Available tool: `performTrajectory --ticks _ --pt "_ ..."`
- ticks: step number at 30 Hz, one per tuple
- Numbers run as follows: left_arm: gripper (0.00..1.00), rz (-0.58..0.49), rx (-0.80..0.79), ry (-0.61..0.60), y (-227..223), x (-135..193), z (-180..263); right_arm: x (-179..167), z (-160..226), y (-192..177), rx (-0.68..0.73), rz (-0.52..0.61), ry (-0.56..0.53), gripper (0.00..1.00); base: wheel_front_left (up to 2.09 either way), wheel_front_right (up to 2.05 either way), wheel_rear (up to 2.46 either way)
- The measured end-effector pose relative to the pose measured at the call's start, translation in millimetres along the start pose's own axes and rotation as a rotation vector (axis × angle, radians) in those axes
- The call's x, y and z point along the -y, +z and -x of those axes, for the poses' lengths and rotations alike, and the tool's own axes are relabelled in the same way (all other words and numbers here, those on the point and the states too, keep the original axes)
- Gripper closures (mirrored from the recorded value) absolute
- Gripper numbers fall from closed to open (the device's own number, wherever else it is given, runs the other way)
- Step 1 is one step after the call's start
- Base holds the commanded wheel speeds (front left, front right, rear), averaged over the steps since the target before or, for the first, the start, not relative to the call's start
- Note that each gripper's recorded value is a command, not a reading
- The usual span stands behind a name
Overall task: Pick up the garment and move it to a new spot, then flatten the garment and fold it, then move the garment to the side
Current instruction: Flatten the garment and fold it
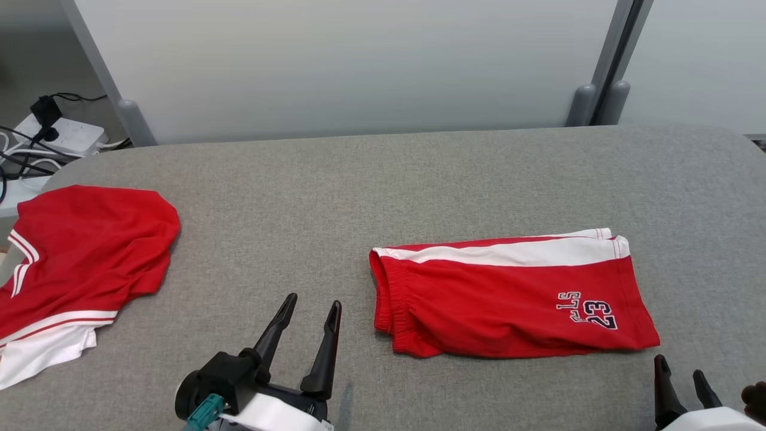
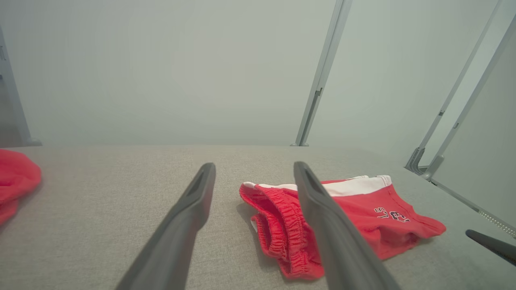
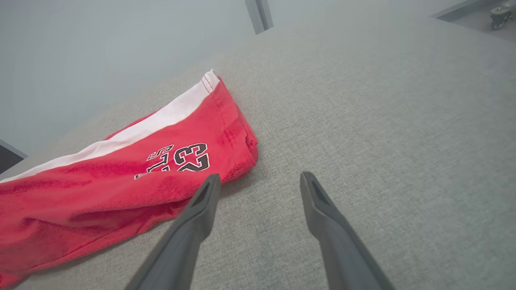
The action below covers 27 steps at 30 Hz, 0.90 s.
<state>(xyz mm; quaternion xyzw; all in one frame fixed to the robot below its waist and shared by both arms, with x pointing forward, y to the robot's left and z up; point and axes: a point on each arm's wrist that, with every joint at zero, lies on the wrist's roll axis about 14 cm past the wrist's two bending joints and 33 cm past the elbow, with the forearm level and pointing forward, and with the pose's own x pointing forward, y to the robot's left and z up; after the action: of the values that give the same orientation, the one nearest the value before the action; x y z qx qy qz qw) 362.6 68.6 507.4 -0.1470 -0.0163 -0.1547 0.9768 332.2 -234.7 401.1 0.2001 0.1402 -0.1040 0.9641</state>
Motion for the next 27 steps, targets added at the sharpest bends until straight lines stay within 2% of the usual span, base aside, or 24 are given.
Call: performTrajectory --ticks 8,23,24,25,26,27 --pt "0.0 0.004 -0.016 0.018 -5.4 -6.3 2.0 -11.0 -21.7 -4.9 -0.029 -0.147 -0.004 0.0 0.0 0.0 0.0" --pt "0.0 -0.006 -0.022 0.039 -6.9 -15.1 0.8 -21.6 -56.0 -20.9 -0.108 -0.244 -0.046 0.0 0.0 0.0 0.0" --pt "0.0 -0.006 -0.022 0.041 -7.0 -15.7 0.9 -22.3 -58.0 -20.1 -0.107 -0.249 -0.047 0.18 0.0 0.0 0.0" --pt "0.0 -0.005 -0.023 0.042 -7.5 -16.1 1.1 -22.3 -59.8 -20.2 -0.11 -0.251 -0.049 0.42 0.0 0.0 0.0" --pt "0.0 -0.005 -0.024 0.043 -7.6 -16.3 1.2 -22.6 -61.3 -19.4 -0.109 -0.253 -0.049 0.54 0.0 0.0 0.0" --pt "0.0 -0.005 -0.024 0.044 -7.6 -16.6 1.4 -22.8 -62.5 -19.0 -0.11 -0.255 -0.05 0.54 0.0 0.0 0.0"
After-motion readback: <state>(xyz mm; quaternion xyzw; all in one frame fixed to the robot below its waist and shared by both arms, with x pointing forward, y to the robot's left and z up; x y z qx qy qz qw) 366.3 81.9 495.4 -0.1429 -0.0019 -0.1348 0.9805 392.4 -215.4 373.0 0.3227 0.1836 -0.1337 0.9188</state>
